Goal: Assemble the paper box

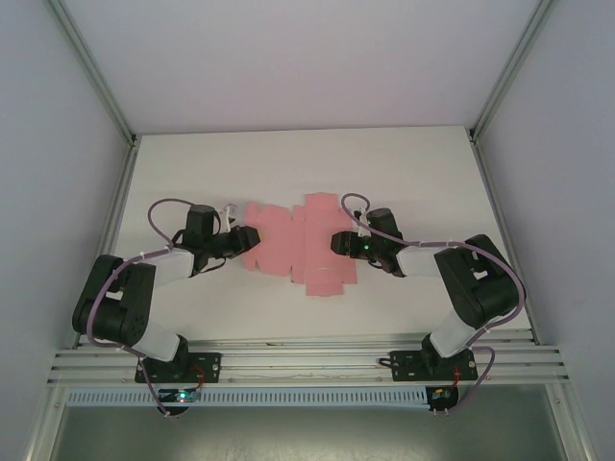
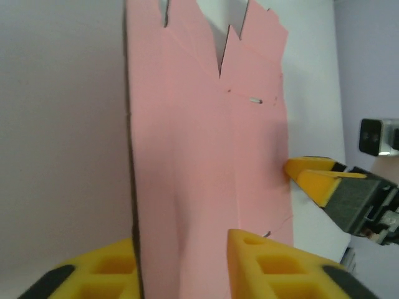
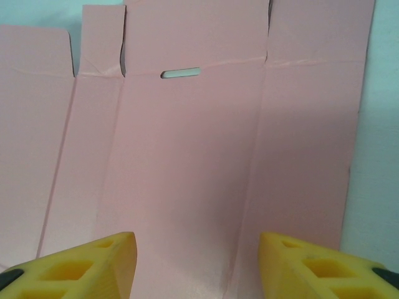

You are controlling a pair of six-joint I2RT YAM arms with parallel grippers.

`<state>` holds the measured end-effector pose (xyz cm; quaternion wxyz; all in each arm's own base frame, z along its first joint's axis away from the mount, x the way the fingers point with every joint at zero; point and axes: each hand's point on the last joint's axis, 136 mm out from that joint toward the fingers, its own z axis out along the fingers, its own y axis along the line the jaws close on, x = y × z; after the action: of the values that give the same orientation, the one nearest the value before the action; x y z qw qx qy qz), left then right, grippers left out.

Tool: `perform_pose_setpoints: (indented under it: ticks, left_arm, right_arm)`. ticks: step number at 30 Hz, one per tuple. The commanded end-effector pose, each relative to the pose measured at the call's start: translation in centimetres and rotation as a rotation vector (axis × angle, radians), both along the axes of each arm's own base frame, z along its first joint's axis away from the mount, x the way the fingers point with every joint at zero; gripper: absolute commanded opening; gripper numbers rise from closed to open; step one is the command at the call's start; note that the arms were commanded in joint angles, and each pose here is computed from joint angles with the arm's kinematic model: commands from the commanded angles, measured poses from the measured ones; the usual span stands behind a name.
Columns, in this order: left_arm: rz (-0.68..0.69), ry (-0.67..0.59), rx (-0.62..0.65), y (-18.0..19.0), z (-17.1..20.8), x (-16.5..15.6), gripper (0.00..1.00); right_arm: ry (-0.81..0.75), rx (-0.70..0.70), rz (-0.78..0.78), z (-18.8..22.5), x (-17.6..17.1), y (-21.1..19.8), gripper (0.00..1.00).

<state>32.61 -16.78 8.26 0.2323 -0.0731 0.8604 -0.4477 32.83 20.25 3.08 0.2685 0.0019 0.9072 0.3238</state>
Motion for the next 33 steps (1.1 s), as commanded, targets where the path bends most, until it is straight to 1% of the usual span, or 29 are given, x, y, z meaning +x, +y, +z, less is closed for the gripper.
perform_pose_setpoints:
  ticks: [1, 2, 5, 7, 9, 11, 13, 16, 18, 22, 27, 33]
  left_arm:
    - [-0.027, -0.113, -0.014, -0.6, 2.9, 0.1, 0.07]
    - [-0.025, -0.126, 0.000, -0.6, 3.2, 0.1, 0.00]
    - [-0.030, -0.191, 0.016, -0.5, 5.0, -0.1, 0.00]
    - [-0.053, -0.254, 0.006, -0.8, 6.8, -0.4, 0.00]
    - [-0.071, -0.315, 0.000, -1.1, 8.7, -0.9, 0.00]
    - [-0.082, -0.378, -0.003, -1.3, 10.6, -1.6, 0.00]
    - [-0.094, -0.445, -0.011, -1.5, 12.7, -2.5, 0.00]
    - [-0.088, -0.531, -0.032, -1.5, 15.7, -3.9, 0.00]
    - [-0.081, -0.577, -0.049, -1.3, 17.4, -4.7, 0.00]
    - [-0.091, -0.661, -0.093, -1.4, 20.3, -6.5, 0.00]
    - [-0.140, -0.709, -0.141, -2.0, 22.5, -8.2, 0.00]
    - [-0.170, -0.724, -0.169, -2.6, 23.3, -8.9, 0.00]
  right_arm:
    - [0.163, -0.044, -0.003, -3.5, -3.3, -1.5, 0.57]
    - [0.143, -0.033, 0.004, -2.7, -3.0, -1.4, 0.57]
    - [0.061, -0.002, 0.020, 0.7, -1.7, -1.3, 0.60]
    - [-0.027, 0.006, 0.043, 4.3, -0.8, -1.1, 0.65]
    - [-0.117, 0.018, 0.063, 8.0, -0.4, -0.9, 0.67]
    - [-0.211, 0.050, 0.084, 11.7, -0.6, -0.8, 0.70]
    - [-0.286, 0.083, 0.086, 14.8, -1.1, -1.3, 0.75]
    - [-0.374, 0.123, 0.061, 18.1, -2.0, -2.6, 0.83]
    - [-0.401, 0.151, 0.031, 19.1, -2.4, -3.7, 0.87]
    - [-0.422, 0.226, 0.041, 19.9, -3.1, -4.8, 0.94]
    - [-0.434, 0.348, 0.148, 20.2, -3.7, -3.8, 0.94]
    - [-0.439, 0.376, 0.213, 19.8, -3.2, -3.0, 0.90]
